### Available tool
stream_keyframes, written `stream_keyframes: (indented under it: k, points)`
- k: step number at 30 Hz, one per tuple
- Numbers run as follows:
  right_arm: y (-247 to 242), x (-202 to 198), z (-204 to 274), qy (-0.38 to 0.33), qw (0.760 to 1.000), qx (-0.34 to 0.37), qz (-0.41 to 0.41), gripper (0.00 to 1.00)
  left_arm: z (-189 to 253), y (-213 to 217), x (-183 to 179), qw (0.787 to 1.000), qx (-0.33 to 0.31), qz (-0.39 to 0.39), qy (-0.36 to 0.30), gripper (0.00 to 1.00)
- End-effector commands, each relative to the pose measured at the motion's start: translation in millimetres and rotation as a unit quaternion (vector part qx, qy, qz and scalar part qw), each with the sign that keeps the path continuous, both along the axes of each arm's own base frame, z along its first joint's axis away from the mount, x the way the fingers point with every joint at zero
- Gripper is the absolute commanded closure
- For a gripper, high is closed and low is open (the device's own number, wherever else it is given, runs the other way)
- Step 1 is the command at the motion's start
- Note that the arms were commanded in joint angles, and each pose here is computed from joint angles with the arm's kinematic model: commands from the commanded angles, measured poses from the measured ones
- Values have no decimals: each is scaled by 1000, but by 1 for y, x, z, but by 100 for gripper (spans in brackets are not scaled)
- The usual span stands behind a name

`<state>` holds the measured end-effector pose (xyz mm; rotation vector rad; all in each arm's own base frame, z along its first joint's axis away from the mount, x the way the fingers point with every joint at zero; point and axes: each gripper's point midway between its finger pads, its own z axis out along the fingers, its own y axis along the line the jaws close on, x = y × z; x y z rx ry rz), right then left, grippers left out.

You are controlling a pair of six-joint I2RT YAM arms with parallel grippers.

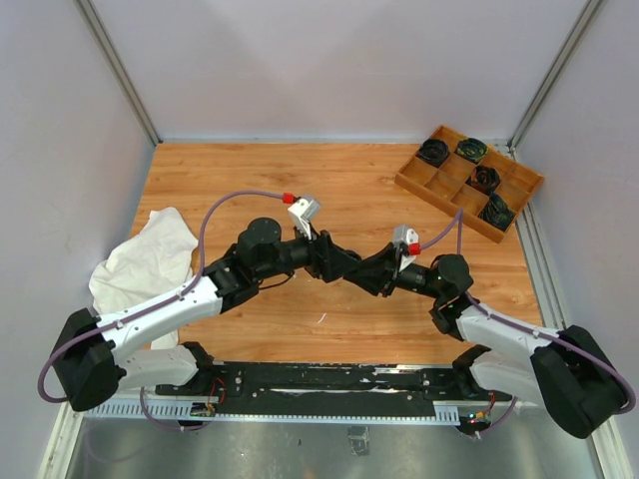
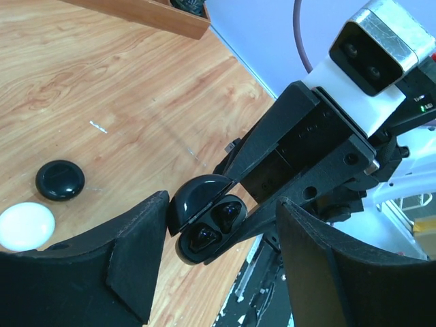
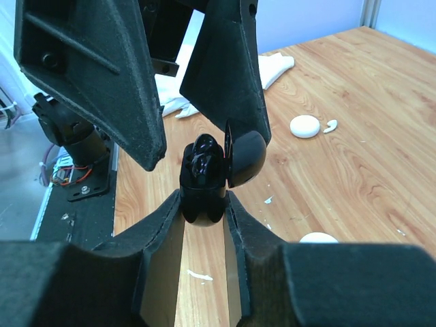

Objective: Insert the wireless bluetooth earbuds into the charging case
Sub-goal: Close the charging case.

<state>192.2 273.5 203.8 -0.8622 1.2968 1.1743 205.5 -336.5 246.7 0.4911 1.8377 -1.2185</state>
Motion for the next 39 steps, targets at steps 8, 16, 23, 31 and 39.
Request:
stream_keyframes:
  k: [8,16,23,31,39]
  points:
    - [3,-2,5,38,998,-2,45,99,23,1,-12,997,-52,-33,-38,31]
    - [5,-4,-4,73,995,-30,59,99,20,3,-13,997,-57,-36,-41,30]
    - [5,-7,-3,91,993,-34,63,99,17,8,-16,996,-63,-37,-44,30]
    - [-6,8,-11,119,991,-63,12,99,6,28,7,998,-40,41,-30,24]
    - [-37,31,-56,248,955,-131,-93,97,-52,72,52,973,75,218,31,21]
